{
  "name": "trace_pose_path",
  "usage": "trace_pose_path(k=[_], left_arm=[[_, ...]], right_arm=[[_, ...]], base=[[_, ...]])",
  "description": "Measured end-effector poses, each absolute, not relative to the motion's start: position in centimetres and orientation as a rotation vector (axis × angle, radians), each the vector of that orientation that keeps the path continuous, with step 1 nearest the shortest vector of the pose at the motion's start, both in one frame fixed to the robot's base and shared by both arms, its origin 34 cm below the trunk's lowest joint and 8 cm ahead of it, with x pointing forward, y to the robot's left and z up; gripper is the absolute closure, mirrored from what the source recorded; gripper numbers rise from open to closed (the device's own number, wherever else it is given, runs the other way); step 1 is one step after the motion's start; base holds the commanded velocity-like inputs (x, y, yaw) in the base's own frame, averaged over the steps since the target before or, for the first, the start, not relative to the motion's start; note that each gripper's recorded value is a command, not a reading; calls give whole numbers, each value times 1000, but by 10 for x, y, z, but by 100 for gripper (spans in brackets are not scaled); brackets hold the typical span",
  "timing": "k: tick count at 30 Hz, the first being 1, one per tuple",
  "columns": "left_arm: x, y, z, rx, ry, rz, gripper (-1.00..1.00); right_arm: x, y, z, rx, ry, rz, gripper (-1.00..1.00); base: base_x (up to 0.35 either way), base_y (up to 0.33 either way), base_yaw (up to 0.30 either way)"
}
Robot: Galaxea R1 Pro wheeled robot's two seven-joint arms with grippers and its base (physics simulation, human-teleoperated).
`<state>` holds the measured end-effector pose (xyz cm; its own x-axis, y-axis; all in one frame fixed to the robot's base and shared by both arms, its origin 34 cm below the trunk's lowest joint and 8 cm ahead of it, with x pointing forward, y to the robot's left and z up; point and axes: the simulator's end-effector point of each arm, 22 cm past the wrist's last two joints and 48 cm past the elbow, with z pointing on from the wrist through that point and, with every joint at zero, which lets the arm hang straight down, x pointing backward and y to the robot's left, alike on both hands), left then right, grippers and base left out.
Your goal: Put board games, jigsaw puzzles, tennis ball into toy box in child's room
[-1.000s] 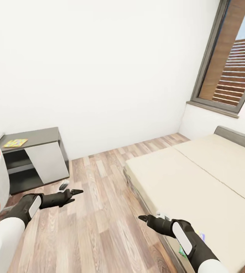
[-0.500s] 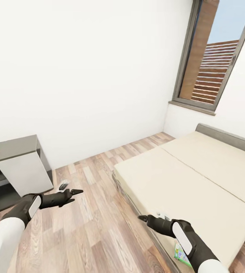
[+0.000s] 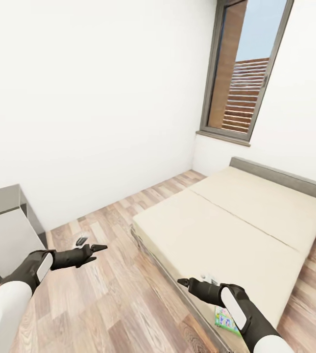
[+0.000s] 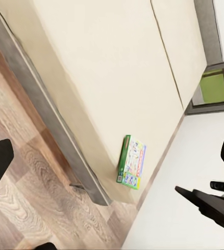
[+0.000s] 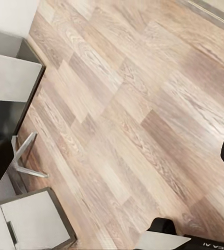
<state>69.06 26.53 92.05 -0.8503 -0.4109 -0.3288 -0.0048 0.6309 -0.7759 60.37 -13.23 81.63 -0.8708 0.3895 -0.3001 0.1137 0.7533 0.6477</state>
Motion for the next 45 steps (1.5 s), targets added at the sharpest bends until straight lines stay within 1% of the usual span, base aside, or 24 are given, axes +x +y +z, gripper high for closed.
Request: trace_pose_path(k=[6, 23, 29, 38, 45], left_arm=[[691, 265, 923, -323, 2367, -1126, -100], [692, 265, 930, -313, 2358, -1123, -100], [692, 265, 933, -309, 2354, -1123, -100], [692, 266, 934, -308, 2353, -1121, -100], [692, 266, 934, -309, 2352, -1120, -100]], right_arm=[[605, -131, 819, 382, 2525, 897, -100], [607, -130, 825, 375, 2513, 896, -100], [608, -130, 827, 372, 2509, 896, -100], [612, -132, 831, 368, 2489, 888, -100], [614, -134, 831, 371, 2475, 881, -100]], base=[[0, 135, -275], [0, 21, -273], [0, 198, -246], [0, 243, -61], [0, 246, -222]])
